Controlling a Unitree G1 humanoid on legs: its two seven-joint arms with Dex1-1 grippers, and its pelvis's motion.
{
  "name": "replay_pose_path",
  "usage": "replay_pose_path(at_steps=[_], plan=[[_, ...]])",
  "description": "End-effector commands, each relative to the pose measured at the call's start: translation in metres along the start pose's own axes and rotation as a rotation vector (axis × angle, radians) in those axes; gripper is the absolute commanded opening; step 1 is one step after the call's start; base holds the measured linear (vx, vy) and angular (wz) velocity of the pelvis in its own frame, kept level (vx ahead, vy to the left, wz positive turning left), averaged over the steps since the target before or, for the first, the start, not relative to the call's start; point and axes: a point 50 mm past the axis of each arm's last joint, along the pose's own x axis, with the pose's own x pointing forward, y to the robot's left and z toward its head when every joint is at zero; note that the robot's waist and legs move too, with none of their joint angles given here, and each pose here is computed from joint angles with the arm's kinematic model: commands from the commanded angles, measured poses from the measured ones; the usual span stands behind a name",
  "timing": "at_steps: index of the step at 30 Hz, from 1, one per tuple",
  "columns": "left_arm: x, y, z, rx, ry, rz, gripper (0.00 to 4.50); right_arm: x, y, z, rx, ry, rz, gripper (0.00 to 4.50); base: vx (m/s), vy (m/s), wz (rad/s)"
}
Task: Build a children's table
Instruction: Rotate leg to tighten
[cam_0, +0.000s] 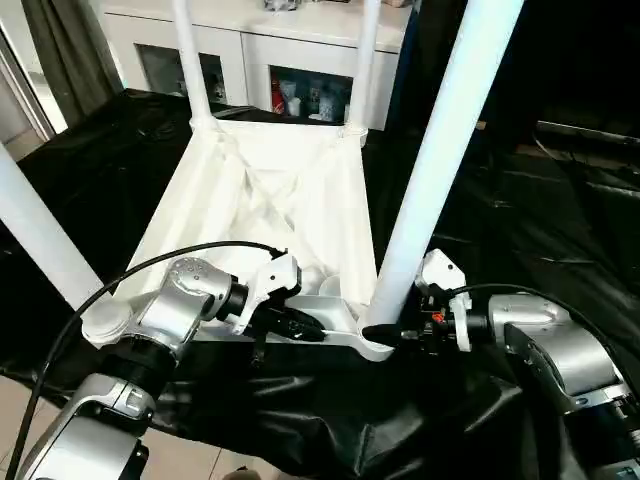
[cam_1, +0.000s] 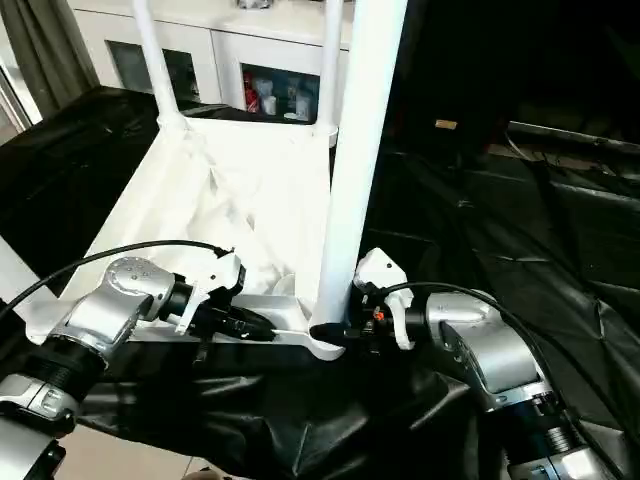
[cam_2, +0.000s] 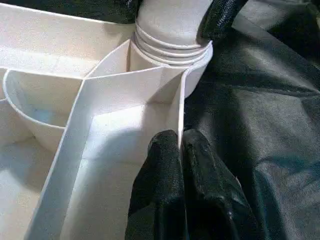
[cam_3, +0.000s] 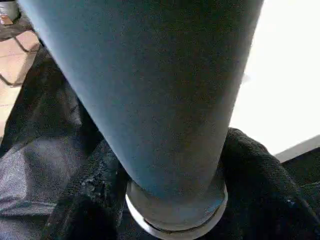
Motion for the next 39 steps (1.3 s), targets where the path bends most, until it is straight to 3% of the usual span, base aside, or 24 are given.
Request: replay_pose_path(at_steps=[1, 8, 10, 14, 17, 18, 23, 24, 25, 30, 32, 35, 38, 39], plan=[[0.009, 0.008, 0.005, -0.016, -0.030, 0.102, 0.00, 0.015, 0.005, -0.004, 0.044, -0.019, 0.001, 2.38, 0.000, 0.000, 0.00], [0.022, 0.029, 0.010, -0.084, -0.032, 0.390, 0.00, 0.033, -0.016, -0.017, 0.176, -0.049, -0.353, 2.25, -0.008, -0.001, -0.01], [0.030, 0.034, 0.017, -0.112, -0.051, 0.470, 0.00, 0.044, -0.022, -0.018, 0.277, -0.072, -0.481, 2.09, 0.000, 0.000, 0.00], [0.048, 0.036, 0.030, -0.136, -0.092, 0.526, 0.00, 0.062, -0.027, -0.015, 0.402, -0.089, -0.636, 2.06, 0.000, 0.000, 0.00], [0.055, 0.035, 0.034, -0.138, -0.101, 0.527, 0.00, 0.070, -0.026, -0.012, 0.415, -0.097, -0.650, 2.05, 0.000, 0.000, 0.00], [0.067, 0.032, 0.039, -0.124, -0.103, 0.506, 0.00, 0.083, -0.022, 0.000, 0.380, -0.116, -0.635, 2.05, 0.000, 0.000, 0.00], [0.070, 0.032, 0.040, -0.103, -0.091, 0.492, 0.00, 0.086, -0.020, 0.008, 0.297, -0.125, -0.614, 2.05, 0.000, 0.000, 0.00], [0.065, 0.032, 0.038, -0.085, -0.089, 0.459, 0.00, 0.082, -0.020, 0.011, 0.291, -0.154, -0.574, 2.05, 0.000, 0.000, 0.00], [0.065, 0.032, 0.038, -0.084, -0.088, 0.458, 0.00, 0.082, -0.020, 0.011, 0.291, -0.155, -0.573, 2.60, 0.000, 0.000, 0.00], [0.052, 0.029, 0.031, -0.056, -0.078, 0.368, 0.00, 0.069, -0.015, 0.013, 0.189, -0.150, -0.408, 3.11, 0.000, 0.000, 0.00], [0.049, 0.027, 0.029, -0.038, -0.081, 0.330, 0.00, 0.063, -0.013, 0.014, 0.149, -0.147, -0.356, 3.11, 0.000, 0.000, 0.00], [0.032, 0.015, 0.023, 0.017, -0.074, 0.146, 0.00, 0.039, -0.005, 0.012, 0.042, -0.115, -0.154, 3.11, 0.000, 0.000, 0.00], [0.027, 0.013, 0.021, 0.022, -0.071, 0.102, 0.00, 0.033, -0.003, 0.011, 0.021, -0.100, -0.106, 3.11, 0.000, 0.000, 0.00], [0.020, 0.009, 0.018, 0.019, -0.060, 0.048, 0.00, 0.025, 0.000, 0.008, -0.009, -0.054, -0.030, 3.11, 0.000, 0.000, 0.00]])
